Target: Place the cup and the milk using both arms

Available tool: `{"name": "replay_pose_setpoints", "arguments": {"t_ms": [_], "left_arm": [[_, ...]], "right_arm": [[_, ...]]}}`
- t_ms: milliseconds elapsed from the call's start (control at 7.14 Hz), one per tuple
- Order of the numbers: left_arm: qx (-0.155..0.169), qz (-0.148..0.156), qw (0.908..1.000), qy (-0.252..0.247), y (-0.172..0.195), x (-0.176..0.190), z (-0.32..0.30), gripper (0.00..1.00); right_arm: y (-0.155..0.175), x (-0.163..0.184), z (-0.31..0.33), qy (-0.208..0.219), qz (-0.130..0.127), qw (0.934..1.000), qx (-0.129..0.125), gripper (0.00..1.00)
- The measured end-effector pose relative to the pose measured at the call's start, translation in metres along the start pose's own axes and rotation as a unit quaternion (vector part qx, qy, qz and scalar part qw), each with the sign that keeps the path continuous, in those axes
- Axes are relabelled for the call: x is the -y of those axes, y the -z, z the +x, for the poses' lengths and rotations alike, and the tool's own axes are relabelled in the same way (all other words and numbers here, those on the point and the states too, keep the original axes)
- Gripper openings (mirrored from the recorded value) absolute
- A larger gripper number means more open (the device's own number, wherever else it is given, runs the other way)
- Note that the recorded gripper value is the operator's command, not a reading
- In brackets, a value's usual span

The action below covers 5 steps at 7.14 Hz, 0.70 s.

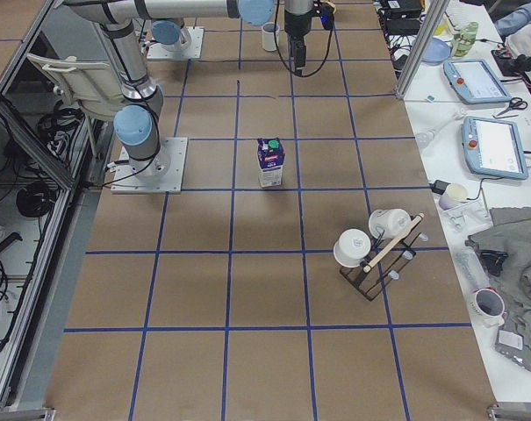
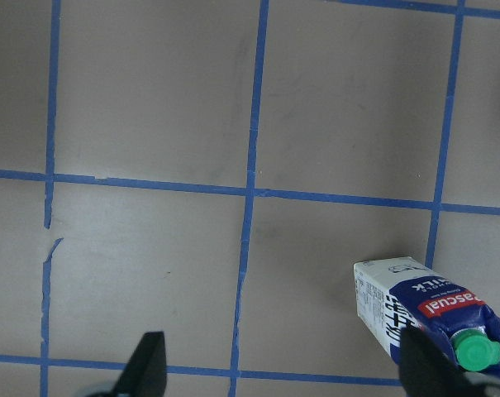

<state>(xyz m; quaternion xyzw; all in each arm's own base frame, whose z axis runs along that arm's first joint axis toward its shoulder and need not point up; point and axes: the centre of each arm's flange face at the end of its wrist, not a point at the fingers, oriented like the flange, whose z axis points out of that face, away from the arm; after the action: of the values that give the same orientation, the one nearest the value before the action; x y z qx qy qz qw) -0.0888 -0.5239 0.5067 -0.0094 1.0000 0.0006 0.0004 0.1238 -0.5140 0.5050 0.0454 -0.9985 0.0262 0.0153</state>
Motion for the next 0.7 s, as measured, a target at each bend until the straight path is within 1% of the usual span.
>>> {"name": "replay_pose_setpoints", "arguments": {"t_ms": [420,700], "left_arm": [[0.001,0.000,1.0000,0.000,0.000,-0.001,0.000,1.00],[0.002,-0.002,0.9999,0.014,-0.003,0.001,-0.010,1.00]], "right_arm": [[-0.001,0.001,0.000,-0.001,0.000,1.0000,0.000,1.00],[0.000,0.001,0.000,-0.001,0.000,1.0000,0.000,1.00]]}}
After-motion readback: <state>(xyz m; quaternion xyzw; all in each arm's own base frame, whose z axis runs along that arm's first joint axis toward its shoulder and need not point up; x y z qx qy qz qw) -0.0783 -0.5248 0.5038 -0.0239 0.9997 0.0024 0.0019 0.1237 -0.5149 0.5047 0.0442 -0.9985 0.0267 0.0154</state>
